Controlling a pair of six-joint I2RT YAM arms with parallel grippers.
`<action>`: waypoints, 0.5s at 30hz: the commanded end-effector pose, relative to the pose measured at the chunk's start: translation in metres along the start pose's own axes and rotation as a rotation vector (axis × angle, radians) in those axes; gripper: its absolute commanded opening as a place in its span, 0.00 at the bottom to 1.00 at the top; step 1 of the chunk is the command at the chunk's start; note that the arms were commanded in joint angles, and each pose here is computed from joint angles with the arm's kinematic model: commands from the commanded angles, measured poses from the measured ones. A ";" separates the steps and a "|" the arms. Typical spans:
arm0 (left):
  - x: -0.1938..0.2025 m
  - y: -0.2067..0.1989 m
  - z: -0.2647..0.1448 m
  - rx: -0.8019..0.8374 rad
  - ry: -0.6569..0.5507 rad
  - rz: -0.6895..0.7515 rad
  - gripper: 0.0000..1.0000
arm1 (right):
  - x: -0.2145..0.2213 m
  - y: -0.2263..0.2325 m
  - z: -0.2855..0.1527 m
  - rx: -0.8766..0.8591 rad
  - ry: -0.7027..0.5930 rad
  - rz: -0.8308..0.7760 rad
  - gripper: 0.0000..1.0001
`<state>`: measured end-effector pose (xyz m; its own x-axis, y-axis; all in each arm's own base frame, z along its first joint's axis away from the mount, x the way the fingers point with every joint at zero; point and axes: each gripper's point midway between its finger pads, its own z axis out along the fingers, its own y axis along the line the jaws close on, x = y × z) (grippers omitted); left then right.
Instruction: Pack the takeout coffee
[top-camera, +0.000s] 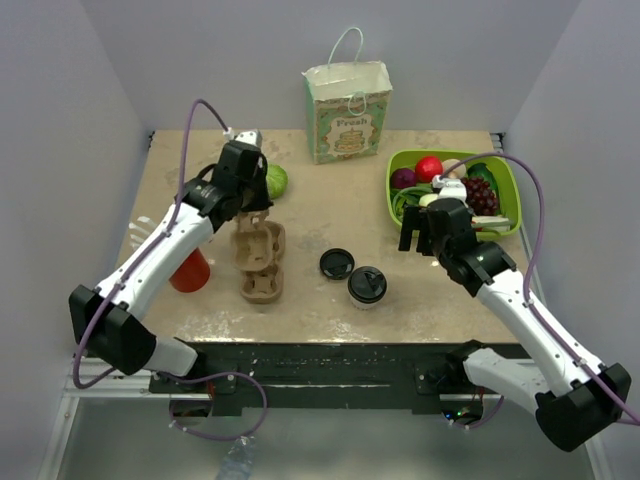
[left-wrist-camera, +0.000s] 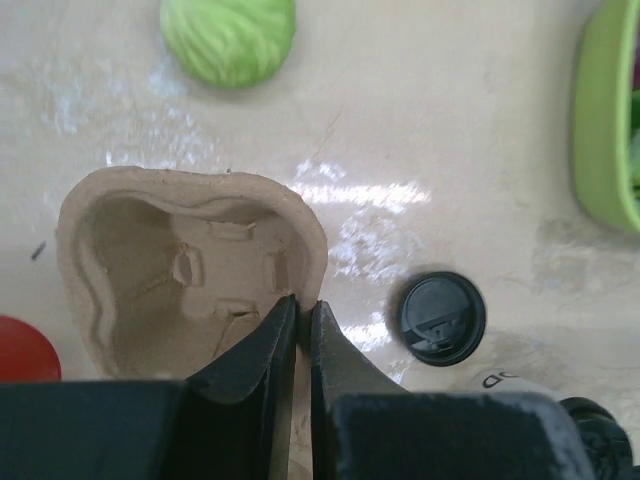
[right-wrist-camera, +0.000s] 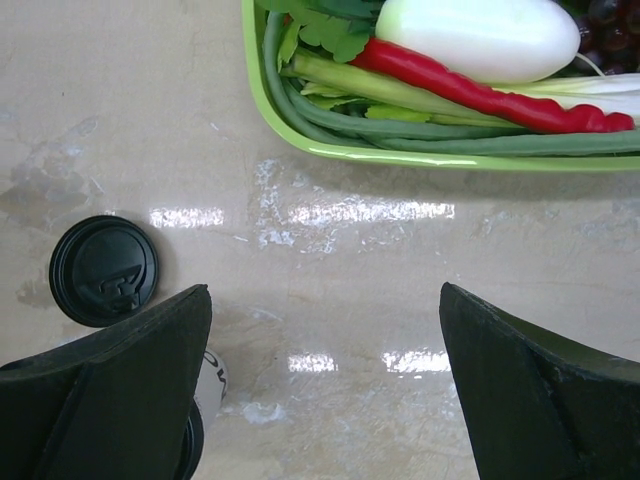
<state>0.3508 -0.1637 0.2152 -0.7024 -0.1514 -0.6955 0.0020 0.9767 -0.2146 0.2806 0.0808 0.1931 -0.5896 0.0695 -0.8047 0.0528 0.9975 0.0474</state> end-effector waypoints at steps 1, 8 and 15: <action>-0.064 -0.025 -0.032 0.106 -0.200 0.022 0.00 | -0.036 -0.007 -0.018 0.019 -0.126 0.068 0.98; -0.113 -0.106 -0.002 0.294 -0.302 0.092 0.00 | -0.051 -0.014 -0.029 0.046 -0.200 0.143 0.98; -0.089 -0.193 0.029 0.396 -0.367 0.570 0.00 | -0.059 -0.023 -0.044 0.059 -0.250 0.167 0.98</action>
<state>0.4378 -0.2973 0.2731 -0.4674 0.0432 -0.8830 0.3842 0.9094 -0.1589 0.2765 0.0627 0.2292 -0.4633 0.1529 -0.8729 0.1403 0.9852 0.0981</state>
